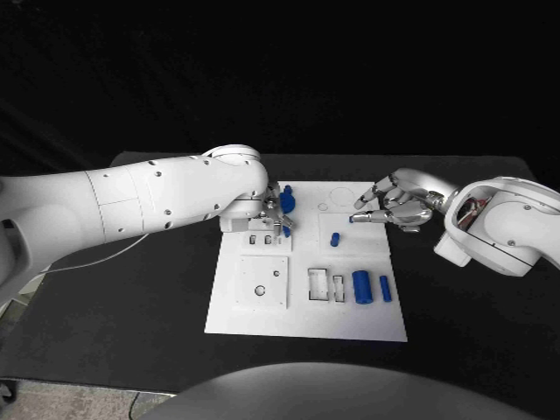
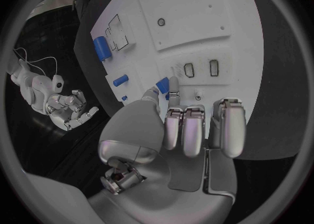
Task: Assemble the parts on the task board
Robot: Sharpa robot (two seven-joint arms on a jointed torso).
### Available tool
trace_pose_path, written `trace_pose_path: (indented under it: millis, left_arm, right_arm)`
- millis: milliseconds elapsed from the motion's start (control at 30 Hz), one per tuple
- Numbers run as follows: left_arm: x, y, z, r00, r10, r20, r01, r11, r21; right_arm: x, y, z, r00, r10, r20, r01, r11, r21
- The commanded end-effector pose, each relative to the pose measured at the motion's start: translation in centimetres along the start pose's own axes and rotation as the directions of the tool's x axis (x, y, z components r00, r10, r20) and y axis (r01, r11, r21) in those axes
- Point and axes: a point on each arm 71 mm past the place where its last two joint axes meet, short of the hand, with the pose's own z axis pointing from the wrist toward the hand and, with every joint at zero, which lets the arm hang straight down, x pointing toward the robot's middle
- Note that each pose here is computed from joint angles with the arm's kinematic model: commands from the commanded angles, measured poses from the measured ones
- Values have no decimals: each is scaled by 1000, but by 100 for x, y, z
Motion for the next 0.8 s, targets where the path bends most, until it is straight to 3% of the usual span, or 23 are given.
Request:
trace_pose_path:
  millis: [33, 800]
  left_arm:
    - [16, -12, 6, 1000, 12, -17, -12, 1000, 3]
    - [30, 1, 25, 1000, 5, -27, -5, 1000, 6]
  right_arm:
    - [16, -8, 1, 1000, 1, -15, -1, 1000, 3]
    - [25, -37, -3, 1000, 7, -24, -6, 1000, 14]
